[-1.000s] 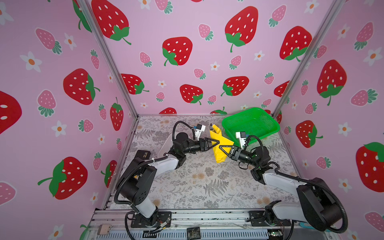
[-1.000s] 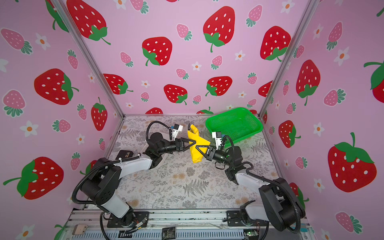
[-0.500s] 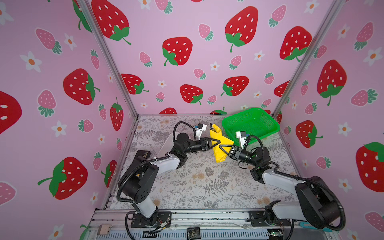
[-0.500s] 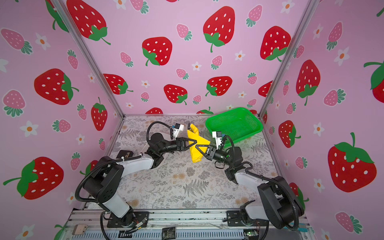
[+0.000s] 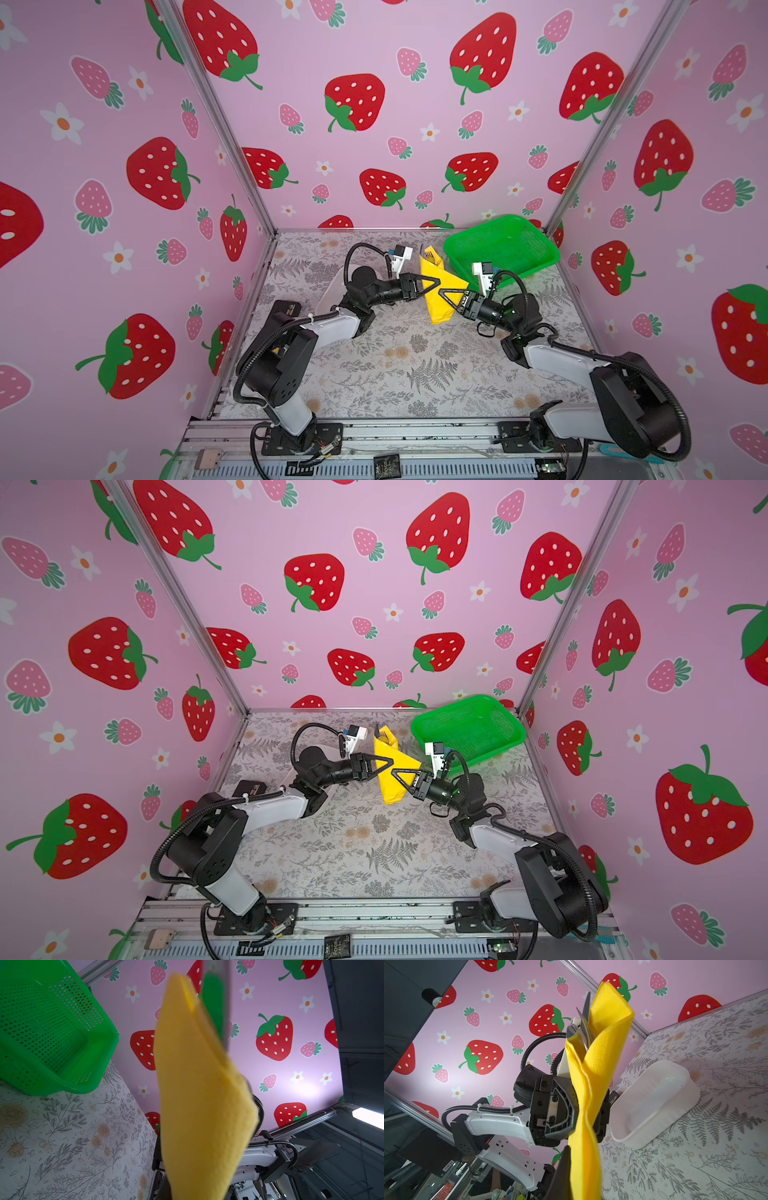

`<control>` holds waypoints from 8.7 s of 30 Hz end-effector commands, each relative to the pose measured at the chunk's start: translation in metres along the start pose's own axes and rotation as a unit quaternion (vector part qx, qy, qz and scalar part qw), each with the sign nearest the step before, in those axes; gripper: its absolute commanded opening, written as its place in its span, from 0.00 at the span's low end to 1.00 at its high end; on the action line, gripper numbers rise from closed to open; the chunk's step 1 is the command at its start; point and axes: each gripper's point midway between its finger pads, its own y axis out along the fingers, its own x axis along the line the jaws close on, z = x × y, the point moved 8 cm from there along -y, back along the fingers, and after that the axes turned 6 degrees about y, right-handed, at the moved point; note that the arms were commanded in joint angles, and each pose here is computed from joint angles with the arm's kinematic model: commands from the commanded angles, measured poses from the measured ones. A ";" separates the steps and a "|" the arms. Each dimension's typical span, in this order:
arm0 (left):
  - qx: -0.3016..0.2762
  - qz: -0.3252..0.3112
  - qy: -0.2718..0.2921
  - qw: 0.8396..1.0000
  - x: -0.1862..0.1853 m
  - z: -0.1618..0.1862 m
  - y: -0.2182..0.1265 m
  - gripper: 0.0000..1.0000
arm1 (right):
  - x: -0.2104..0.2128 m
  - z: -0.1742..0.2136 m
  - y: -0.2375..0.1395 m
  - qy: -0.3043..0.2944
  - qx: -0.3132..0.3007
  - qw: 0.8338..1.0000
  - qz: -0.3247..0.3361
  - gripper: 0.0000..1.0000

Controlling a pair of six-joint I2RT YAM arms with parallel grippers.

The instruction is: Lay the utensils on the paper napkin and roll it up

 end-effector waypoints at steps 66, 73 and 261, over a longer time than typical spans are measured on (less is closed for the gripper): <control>-0.050 -0.006 0.082 0.995 -0.033 -0.023 -0.016 0.00 | 0.039 -0.011 0.020 -0.148 0.018 0.955 0.255 0.29; -0.050 -0.003 0.079 0.996 -0.033 -0.023 -0.016 0.00 | 0.034 -0.005 0.018 -0.141 0.030 0.959 0.246 0.33; -0.009 0.039 0.107 0.993 -0.052 -0.022 -0.009 0.02 | 0.024 0.007 -0.032 -0.064 0.038 0.982 0.173 0.16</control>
